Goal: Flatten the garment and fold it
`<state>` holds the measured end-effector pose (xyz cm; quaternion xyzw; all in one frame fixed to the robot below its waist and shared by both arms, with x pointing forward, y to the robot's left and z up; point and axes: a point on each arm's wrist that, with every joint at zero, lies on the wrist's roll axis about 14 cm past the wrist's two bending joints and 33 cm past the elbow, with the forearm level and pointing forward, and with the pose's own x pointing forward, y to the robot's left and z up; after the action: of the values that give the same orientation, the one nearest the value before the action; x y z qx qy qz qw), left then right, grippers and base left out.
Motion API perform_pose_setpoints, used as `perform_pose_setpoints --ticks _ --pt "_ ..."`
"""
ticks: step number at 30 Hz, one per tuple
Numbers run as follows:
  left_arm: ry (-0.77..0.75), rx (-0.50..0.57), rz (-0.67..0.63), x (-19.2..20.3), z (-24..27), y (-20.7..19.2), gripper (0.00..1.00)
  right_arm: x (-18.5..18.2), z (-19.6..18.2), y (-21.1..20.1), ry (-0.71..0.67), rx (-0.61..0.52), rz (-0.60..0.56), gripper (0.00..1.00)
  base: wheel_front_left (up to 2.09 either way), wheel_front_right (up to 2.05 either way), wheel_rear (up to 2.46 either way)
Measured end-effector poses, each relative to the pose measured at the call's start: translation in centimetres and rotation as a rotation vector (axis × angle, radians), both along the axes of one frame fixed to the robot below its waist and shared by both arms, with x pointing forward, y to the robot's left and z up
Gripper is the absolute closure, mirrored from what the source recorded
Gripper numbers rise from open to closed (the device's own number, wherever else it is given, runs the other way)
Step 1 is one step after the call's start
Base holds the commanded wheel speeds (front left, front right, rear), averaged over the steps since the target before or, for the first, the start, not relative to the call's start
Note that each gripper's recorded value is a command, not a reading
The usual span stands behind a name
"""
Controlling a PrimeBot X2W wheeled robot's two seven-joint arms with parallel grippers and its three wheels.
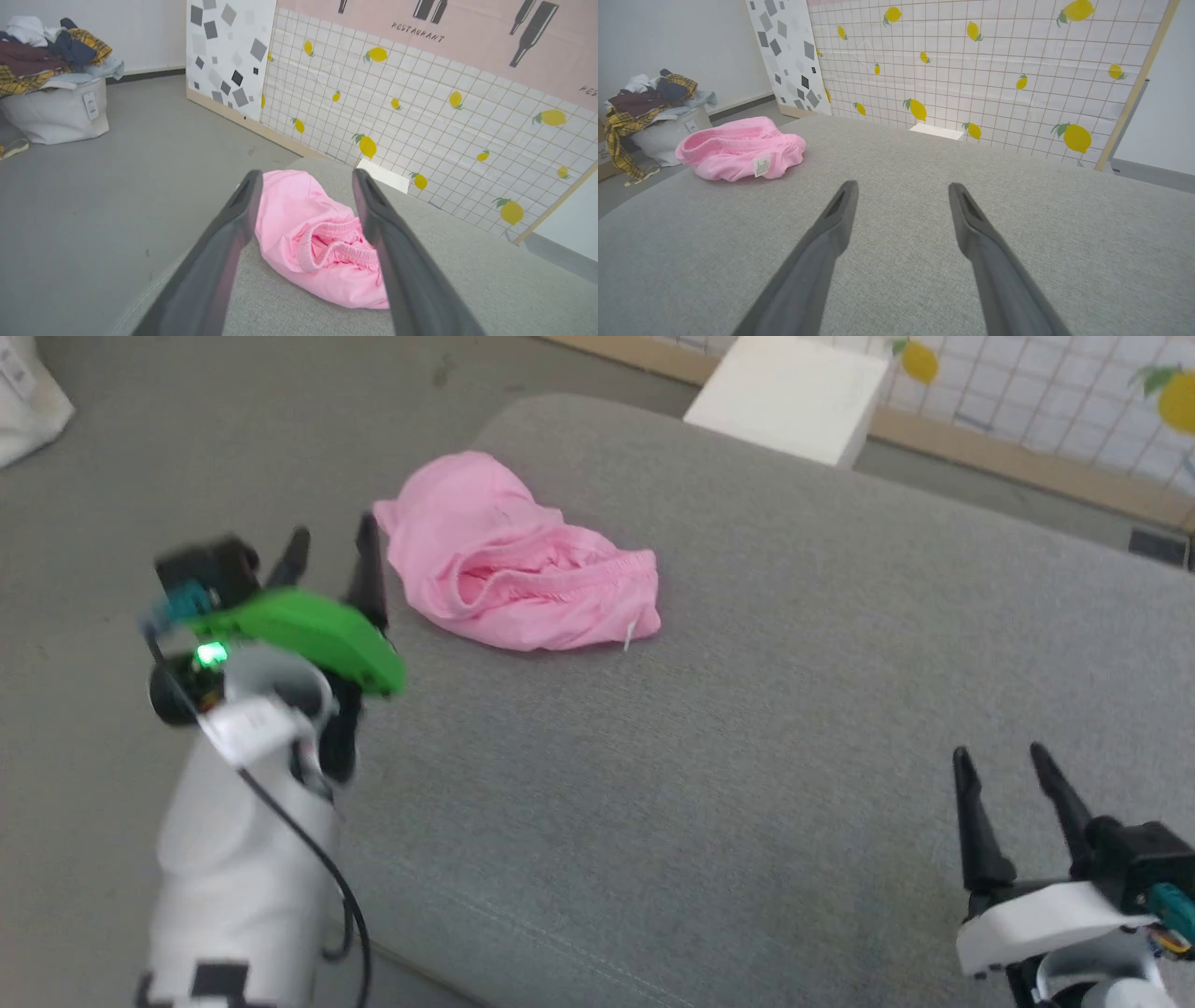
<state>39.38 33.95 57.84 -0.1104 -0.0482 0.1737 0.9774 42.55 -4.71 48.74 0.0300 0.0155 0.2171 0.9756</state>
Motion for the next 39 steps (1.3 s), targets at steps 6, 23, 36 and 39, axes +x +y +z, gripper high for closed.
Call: perform_pose_setpoints --ticks 6,23,36,39 --pt "0.168 -0.095 -0.062 5.8 -0.8 0.7 0.0 1.5 -0.9 -2.4 0.021 -0.019 -0.07 0.0 0.0 0.0 0.0" --pt "0.874 -0.365 -0.141 11.1 -16.8 -5.3 0.0 2.6 -7.9 -9.2 0.181 -0.074 -0.25 0.0 0.0 0.0 0.0" --pt "0.785 -0.377 -0.16 11.6 -17.2 -6.2 1.0 2.8 -8.8 -9.3 0.201 -0.08 -0.253 0.0 0.0 0.0 0.0" --pt "0.629 -0.331 -0.177 12.9 -13.6 -5.7 1.0 2.6 -8.2 -8.7 0.191 -0.07 -0.238 0.0 0.0 0.0 0.0"
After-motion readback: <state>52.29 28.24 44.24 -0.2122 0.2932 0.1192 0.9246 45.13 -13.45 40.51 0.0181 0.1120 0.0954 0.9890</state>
